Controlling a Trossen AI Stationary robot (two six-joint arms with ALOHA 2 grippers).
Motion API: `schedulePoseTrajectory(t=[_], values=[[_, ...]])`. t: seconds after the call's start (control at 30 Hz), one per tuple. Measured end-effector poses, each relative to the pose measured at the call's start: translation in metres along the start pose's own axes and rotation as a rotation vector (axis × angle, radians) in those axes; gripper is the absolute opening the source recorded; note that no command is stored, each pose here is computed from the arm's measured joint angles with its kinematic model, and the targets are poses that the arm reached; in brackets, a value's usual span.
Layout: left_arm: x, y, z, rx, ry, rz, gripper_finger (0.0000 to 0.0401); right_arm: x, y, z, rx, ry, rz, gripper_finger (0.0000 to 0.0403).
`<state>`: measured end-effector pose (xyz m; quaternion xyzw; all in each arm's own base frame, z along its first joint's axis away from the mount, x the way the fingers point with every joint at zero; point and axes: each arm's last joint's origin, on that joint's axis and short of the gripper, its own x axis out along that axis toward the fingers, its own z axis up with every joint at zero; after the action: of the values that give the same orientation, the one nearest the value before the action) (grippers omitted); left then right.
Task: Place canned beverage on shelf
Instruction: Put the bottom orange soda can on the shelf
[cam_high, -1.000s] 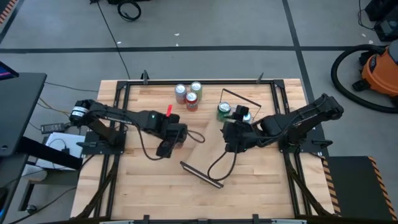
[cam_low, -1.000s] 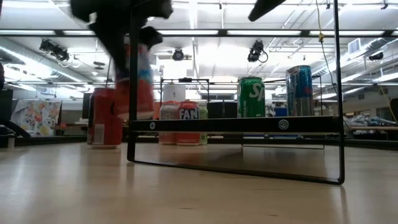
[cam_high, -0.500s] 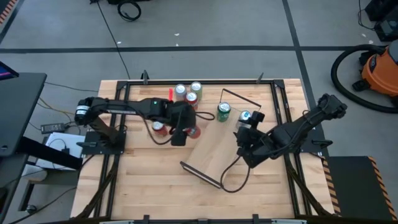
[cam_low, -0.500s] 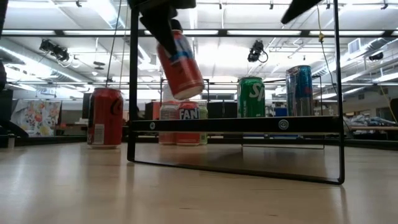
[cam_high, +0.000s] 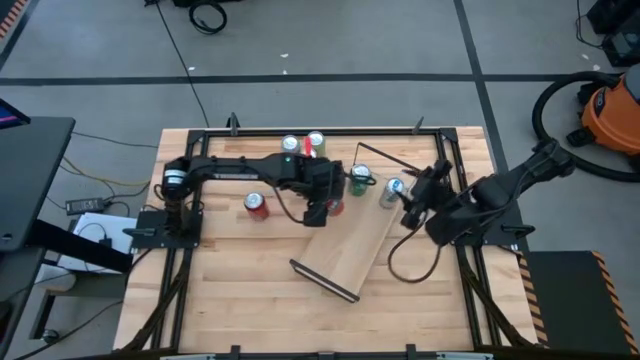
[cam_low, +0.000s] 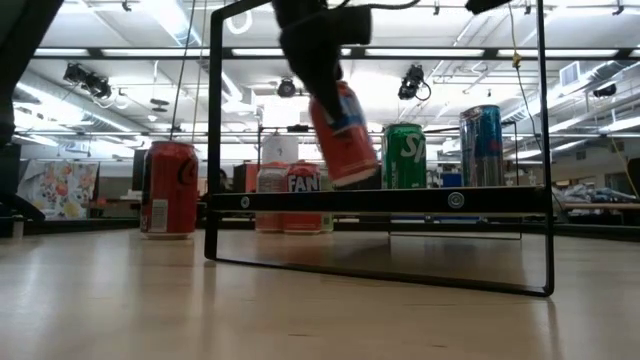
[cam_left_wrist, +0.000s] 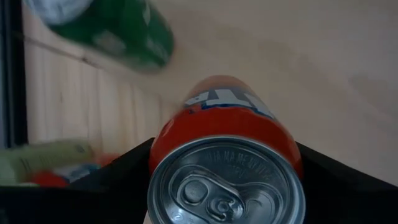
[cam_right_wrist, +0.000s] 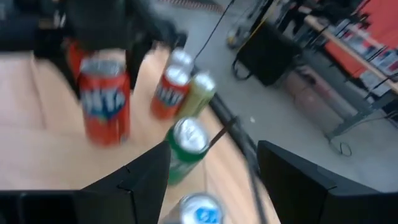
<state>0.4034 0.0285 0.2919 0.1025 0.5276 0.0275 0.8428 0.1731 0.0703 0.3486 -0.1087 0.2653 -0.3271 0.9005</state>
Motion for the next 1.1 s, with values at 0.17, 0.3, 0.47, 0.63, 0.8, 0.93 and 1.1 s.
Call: schedulePoseTrajectory(t=[0.17,0.3,0.47,0.63,0.8,0.93,1.1], values=[[0.003,0.003,0.017,0.009,-0.049,-0.044,0.0303,-0.006,-0.014,0.002,0.046,-0.053,-0.043,0.0251],[0.008,0.005,0.026,-0.019,-0.001,-0.079,0.0303,-0.005,-0.013,0.002,0.054,-0.074,-0.082,0.025],[0.012,0.007,0.036,-0.029,0.073,-0.097,0.0303,0.003,-0.005,-0.013,-0.015,-0.078,-0.142,0.025],[0.02,0.01,0.045,-0.035,0.094,-0.099,0.0303,0.001,-0.013,-0.019,-0.013,-0.08,-0.137,0.025],[0.034,0.012,0.047,-0.033,0.122,-0.103,0.0303,-0.004,-0.02,-0.026,0.014,-0.107,-0.125,0.025],[0.036,0.012,0.045,0.009,0.147,-0.105,0.0303,-0.006,-0.024,-0.032,0.027,-0.12,-0.115,0.025],[0.036,0.012,0.048,0.041,0.117,-0.101,0.0318,-0.008,-0.026,-0.032,0.054,-0.132,-0.104,0.025]])
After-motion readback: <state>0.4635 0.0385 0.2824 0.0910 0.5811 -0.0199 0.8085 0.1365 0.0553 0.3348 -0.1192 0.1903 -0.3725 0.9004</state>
